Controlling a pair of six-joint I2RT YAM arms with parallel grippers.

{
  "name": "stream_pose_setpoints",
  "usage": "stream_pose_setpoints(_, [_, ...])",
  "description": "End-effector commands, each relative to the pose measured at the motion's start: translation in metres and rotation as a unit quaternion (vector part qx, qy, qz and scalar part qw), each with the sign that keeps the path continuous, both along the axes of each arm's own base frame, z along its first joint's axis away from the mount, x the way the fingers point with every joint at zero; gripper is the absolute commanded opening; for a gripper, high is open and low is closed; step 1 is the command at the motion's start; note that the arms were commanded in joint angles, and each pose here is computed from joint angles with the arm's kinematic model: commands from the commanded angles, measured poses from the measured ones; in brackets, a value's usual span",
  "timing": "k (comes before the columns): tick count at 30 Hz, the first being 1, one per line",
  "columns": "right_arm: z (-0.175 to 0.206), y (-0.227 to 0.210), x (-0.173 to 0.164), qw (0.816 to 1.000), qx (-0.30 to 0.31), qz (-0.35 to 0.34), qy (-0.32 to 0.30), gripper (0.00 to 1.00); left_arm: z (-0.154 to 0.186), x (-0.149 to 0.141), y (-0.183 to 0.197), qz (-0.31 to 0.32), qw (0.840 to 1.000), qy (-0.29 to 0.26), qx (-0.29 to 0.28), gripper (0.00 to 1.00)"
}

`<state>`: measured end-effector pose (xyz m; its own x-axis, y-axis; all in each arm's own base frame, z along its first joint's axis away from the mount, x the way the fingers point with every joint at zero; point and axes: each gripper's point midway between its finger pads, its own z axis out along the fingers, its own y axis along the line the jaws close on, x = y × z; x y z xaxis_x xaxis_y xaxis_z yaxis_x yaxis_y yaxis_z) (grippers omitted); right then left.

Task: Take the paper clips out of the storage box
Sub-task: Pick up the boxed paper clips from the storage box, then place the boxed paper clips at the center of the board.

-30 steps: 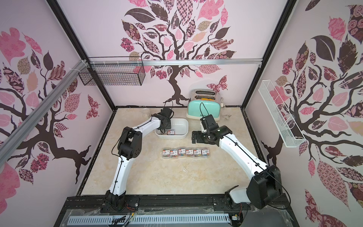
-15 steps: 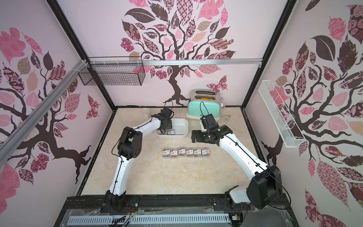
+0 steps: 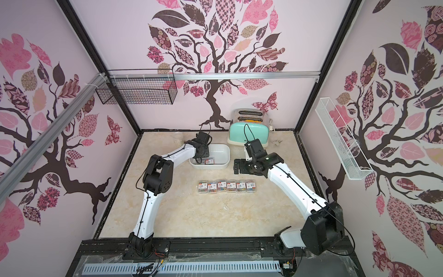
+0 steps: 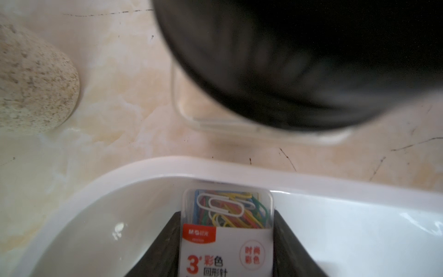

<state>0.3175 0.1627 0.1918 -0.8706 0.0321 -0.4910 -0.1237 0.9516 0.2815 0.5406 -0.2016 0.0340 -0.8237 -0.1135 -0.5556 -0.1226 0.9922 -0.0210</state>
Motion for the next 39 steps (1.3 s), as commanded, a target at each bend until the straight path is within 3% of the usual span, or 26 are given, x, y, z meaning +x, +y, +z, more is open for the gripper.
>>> stream_pose_setpoints(1, [0.013, 0.002, 0.005, 1.000, 0.003, 0.003, -0.021, 1.00, -0.011, -0.022, 0.003, -0.010, 0.999, 0.041, 0.010, 0.43])
stream_pose_setpoints(22, [0.012, -0.005, 0.013, 0.999, -0.023, 0.000, -0.038, 0.99, 0.135, -0.031, -0.022, -0.067, 0.995, -0.075, -0.019, 0.56])
stream_pose_setpoints(31, [0.015, -0.007, 0.012, 0.999, -0.028, 0.000, -0.043, 1.00, 0.190, -0.067, -0.014, -0.084, 0.991, -0.101, -0.023, 0.57])
stream_pose_setpoints(39, [0.014, -0.009, 0.010, 0.999, -0.029, 0.000, -0.041, 1.00, 0.199, -0.115, 0.001, -0.090, 0.991, -0.092, -0.025, 0.57])
